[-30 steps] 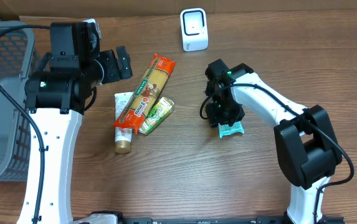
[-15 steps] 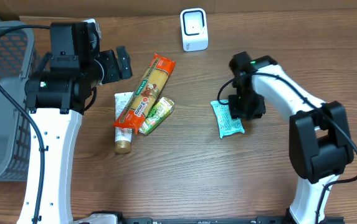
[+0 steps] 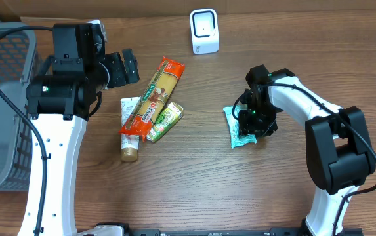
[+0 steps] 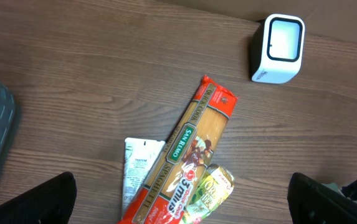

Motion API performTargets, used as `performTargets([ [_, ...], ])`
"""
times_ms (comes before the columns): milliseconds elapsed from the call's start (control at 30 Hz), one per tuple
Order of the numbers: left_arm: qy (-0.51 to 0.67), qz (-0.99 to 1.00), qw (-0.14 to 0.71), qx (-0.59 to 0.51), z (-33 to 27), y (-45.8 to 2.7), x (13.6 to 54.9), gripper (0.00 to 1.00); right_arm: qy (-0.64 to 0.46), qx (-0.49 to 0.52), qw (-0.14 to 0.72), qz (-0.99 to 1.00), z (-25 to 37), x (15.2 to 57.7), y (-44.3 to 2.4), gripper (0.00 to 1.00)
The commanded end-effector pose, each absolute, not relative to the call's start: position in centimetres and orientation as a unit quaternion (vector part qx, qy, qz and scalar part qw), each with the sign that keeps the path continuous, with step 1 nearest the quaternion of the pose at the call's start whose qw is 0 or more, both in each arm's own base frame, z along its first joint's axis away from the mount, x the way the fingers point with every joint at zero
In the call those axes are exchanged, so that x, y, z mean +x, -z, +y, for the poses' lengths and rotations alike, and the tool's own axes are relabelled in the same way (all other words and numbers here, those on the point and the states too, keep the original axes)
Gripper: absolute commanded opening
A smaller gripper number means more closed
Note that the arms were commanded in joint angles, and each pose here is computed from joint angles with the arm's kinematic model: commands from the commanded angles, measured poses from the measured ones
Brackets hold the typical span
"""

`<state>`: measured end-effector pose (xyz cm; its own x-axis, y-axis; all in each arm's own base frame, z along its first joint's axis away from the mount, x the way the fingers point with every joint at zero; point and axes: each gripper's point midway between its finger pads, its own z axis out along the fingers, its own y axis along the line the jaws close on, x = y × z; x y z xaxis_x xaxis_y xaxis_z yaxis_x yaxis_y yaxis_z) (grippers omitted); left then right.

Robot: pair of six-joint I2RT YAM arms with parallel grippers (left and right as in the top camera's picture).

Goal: Scan the item barcode

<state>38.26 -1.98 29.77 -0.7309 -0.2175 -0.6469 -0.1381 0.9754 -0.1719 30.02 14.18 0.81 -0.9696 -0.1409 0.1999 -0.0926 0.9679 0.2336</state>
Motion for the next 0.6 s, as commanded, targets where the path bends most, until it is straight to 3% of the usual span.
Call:
performTargets([
  [0, 0.053, 0.926, 0.359, -0.103, -1.8, -30.2, 38.3, 1.0, 0.083, 0.061, 0.102, -0.989, 12.6, 30.0, -0.3, 0.18],
  [133, 0.054, 0.926, 0.36, -0.103, -1.8, -30.2, 38.3, 1.0, -0.004, 0.067, 0.082, -0.994, 9.4, 31.0, 0.1, 0.11],
  [367, 0.054, 0.926, 0.36, -0.103, -1.8, -30.2, 38.3, 1.0, -0.2, 0.054, -0.049, -0.977, 2.0, 37.5, -1.0, 0.21],
  [567, 0.054, 0.926, 0.36, -0.103, -1.8, -30.2, 38.3, 1.0, -0.212, 0.122, -0.111, -0.963, 1.7, 41.6, -2.2, 0.35],
])
